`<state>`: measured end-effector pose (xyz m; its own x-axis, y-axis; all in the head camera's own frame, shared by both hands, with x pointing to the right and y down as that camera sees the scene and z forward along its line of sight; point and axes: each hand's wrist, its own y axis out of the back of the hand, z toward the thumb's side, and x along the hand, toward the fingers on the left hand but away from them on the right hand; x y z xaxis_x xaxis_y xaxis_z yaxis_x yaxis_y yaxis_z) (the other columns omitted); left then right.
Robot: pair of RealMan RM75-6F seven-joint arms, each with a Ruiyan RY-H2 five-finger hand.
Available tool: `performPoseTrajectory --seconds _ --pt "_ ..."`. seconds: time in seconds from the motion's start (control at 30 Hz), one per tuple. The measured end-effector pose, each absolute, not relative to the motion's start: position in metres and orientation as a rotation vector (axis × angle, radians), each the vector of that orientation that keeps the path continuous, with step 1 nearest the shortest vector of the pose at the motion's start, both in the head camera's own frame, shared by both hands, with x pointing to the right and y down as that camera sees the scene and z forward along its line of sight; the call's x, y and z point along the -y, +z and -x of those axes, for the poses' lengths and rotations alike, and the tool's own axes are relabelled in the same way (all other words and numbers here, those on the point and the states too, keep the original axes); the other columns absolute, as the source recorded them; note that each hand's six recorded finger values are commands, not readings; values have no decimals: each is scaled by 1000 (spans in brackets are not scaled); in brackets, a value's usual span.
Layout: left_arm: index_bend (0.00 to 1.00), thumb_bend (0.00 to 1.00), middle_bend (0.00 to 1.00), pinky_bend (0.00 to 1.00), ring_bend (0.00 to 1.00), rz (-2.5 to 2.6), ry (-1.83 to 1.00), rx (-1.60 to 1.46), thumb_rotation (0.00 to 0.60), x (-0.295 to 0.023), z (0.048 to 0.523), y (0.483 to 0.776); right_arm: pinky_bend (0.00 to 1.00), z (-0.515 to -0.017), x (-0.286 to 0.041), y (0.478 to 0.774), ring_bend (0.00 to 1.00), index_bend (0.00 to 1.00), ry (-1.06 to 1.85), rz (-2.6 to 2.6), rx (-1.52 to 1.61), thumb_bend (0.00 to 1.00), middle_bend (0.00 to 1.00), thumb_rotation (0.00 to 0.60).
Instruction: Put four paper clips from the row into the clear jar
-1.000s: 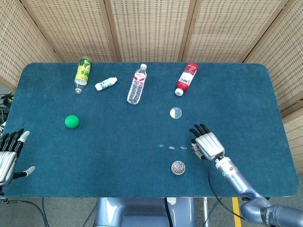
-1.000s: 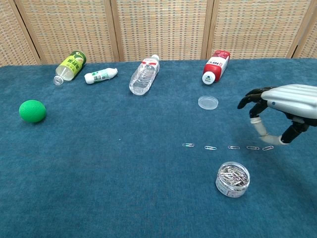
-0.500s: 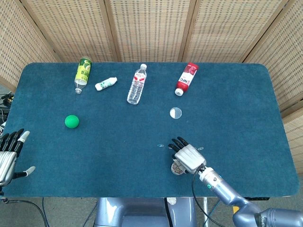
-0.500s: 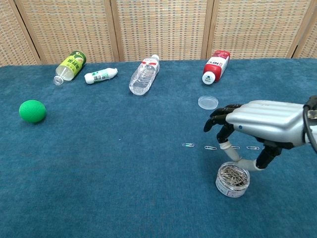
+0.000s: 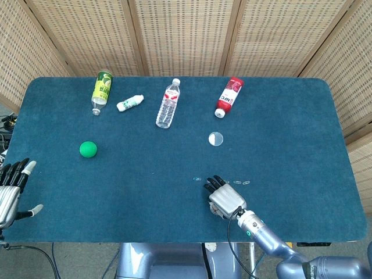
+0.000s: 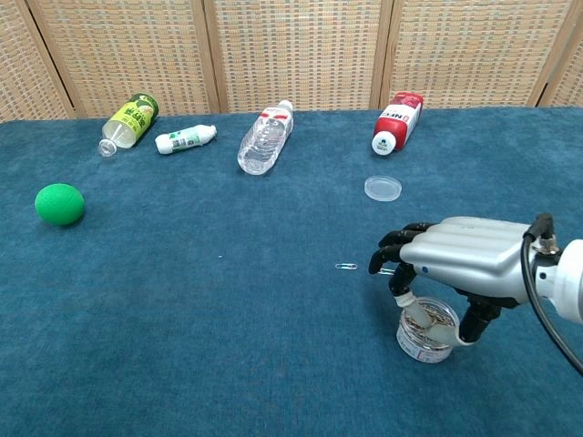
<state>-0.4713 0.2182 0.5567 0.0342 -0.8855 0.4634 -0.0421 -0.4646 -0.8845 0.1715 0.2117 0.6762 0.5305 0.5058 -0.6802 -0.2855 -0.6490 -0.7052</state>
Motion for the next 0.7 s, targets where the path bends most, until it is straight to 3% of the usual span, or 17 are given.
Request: performPoseTrajectory --seconds 0.1,0.43,0.7 --pt "0 0 0 0 0 1606 -1512 -958 600 -218 471 557 51 -173 -212 676 0 455 1209 1935 177 428 144 600" --pt "0 0 0 0 0 1606 -1512 -957 600 -218 471 557 52 -175 -209 673 0 433 1206 1912 192 389 145 600" --pt "0 0 0 0 0 1606 -1509 -959 600 -218 471 556 52 -179 -207 670 0 391 1205 1892 192 264 145 600"
